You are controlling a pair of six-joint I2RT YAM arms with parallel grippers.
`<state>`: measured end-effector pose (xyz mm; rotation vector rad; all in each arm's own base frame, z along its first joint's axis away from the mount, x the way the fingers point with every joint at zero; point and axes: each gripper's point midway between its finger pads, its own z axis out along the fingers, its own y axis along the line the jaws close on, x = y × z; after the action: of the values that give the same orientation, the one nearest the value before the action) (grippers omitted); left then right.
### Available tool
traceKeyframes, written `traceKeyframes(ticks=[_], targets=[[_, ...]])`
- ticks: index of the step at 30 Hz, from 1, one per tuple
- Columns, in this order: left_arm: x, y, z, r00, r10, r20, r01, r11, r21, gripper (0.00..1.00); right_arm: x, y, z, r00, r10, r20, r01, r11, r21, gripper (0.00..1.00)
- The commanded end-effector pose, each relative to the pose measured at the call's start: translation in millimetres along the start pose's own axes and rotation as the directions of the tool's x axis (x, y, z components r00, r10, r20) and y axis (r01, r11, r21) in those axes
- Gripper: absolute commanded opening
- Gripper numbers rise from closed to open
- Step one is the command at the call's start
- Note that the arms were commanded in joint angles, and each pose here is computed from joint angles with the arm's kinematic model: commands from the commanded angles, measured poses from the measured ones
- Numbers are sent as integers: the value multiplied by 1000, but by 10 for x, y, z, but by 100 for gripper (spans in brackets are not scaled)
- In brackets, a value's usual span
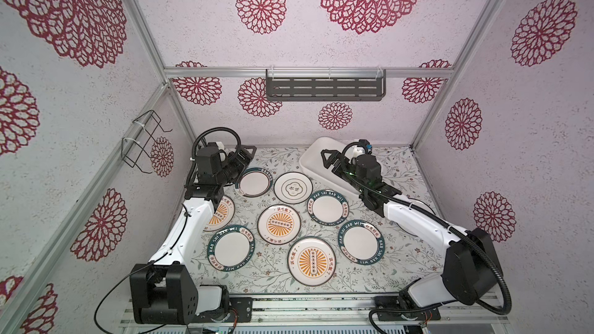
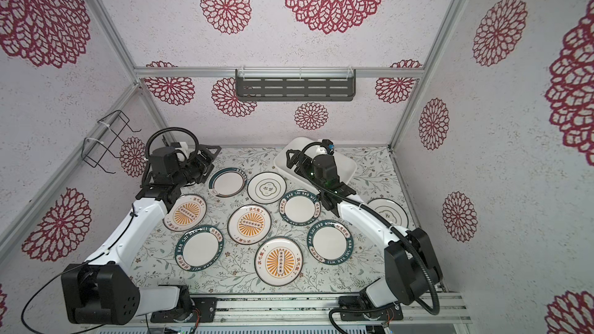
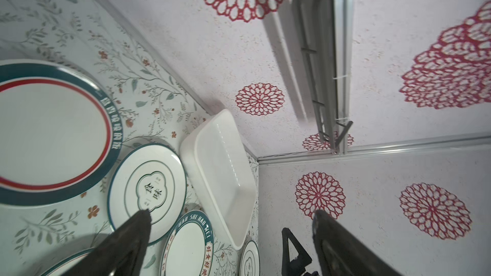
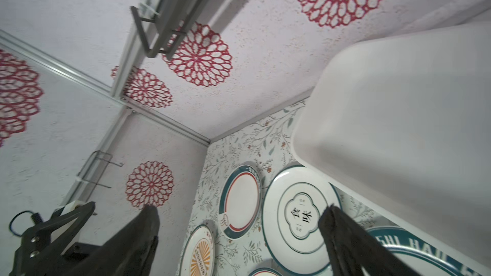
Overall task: Place the plates into the plastic bin on the countertop
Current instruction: Pick up the plate from the top-left of the table.
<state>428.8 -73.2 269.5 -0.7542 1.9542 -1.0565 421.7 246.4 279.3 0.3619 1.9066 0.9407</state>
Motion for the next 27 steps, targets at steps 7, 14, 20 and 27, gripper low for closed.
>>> traceKeyframes(ticks=[7,14,20,27], targets=[[162,877,332,974,-216,-64,199,957,-210,97,-49,-413,42,989,-115,-95,134,966,221,99],[314,1272,354,941,-339,6,324,893,-312,98,-429,-506,-117,990,-98,-99,111,985,131,99],[462,1431,352,933,-358,37,348,869,-352,99,-558,-563,-356,991,-62,-117,59,998,-25,99],[559,1658,324,891,-431,144,454,826,-334,99,-510,-645,-474,978,-126,-164,119,991,-52,99]])
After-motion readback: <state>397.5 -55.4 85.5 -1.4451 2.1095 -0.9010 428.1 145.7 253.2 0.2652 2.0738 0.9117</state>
